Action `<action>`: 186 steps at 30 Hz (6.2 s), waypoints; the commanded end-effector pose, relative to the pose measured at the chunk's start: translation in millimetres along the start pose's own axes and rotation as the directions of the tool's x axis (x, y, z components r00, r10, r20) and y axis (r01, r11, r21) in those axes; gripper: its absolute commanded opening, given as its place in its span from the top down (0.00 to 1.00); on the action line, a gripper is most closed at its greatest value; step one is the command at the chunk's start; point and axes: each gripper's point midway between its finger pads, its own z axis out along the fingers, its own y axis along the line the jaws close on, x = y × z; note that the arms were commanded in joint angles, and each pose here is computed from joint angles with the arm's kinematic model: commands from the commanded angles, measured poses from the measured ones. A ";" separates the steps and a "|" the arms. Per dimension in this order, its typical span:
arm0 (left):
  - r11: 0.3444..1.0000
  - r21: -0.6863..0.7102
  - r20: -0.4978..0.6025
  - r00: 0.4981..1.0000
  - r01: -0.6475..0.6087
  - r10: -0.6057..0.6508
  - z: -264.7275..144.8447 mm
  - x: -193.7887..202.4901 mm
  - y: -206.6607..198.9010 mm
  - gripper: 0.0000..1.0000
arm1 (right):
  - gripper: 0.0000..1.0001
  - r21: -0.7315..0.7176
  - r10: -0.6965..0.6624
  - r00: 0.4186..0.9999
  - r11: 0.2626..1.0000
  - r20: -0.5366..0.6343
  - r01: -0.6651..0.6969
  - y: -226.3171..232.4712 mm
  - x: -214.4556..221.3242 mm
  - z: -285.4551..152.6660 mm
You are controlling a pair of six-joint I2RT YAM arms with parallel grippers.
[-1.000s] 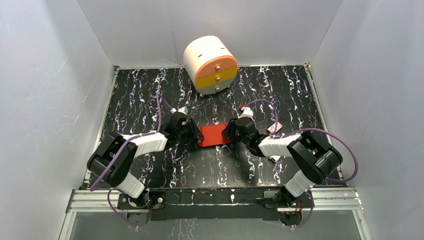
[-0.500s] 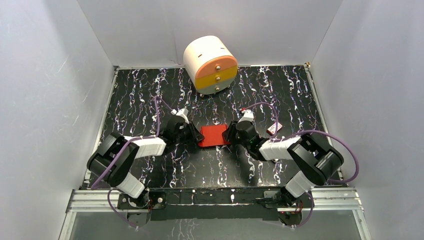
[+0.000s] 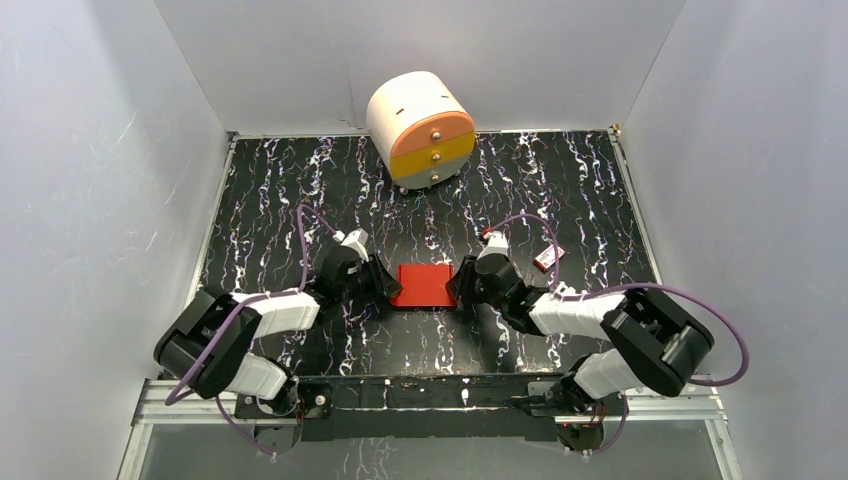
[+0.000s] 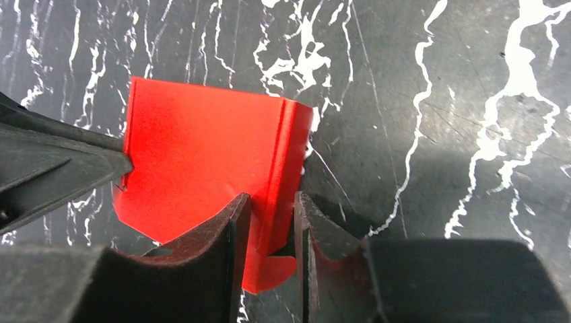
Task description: Fold the paper box
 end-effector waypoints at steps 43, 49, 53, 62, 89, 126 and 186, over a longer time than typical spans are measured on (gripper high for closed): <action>0.980 -0.102 -0.015 0.986 -0.170 0.169 29.7 -59.1 0.9 0.50 | 0.31 -0.473 -0.916 0.322 0.180 0.239 0.863 86.5 -5.7 0.4; 0.980 -0.094 -0.050 0.984 -0.174 0.170 34.8 -51.0 4.2 0.51 | 0.34 -0.480 -0.931 0.297 0.166 0.211 0.861 78.9 4.3 10.6; 0.980 -0.091 -0.069 0.983 -0.177 0.171 35.9 -47.4 5.2 0.52 | 0.37 -0.489 -0.945 0.274 0.156 0.179 0.858 71.0 16.5 15.2; 0.982 -0.080 -0.111 0.980 -0.172 0.163 38.6 -36.0 9.3 0.53 | 0.37 -0.463 -0.985 0.156 0.103 0.076 0.880 51.9 43.0 26.8; 0.996 -0.017 -0.237 0.968 -0.085 0.079 41.6 -0.3 15.3 0.64 | 0.79 -0.184 -0.980 -0.043 -0.007 -0.193 0.983 4.7 38.6 43.7; 1.000 0.009 -0.234 0.972 0.029 -0.026 20.4 22.9 16.2 0.72 | 0.36 -0.099 -0.953 0.268 0.256 0.144 0.962 90.8 3.6 42.5; 0.988 -0.156 0.236 0.971 0.001 0.036 -56.8 -51.5 27.6 0.35 | 0.58 0.041 -0.974 -0.173 -0.180 -0.144 0.983 39.4 35.2 19.1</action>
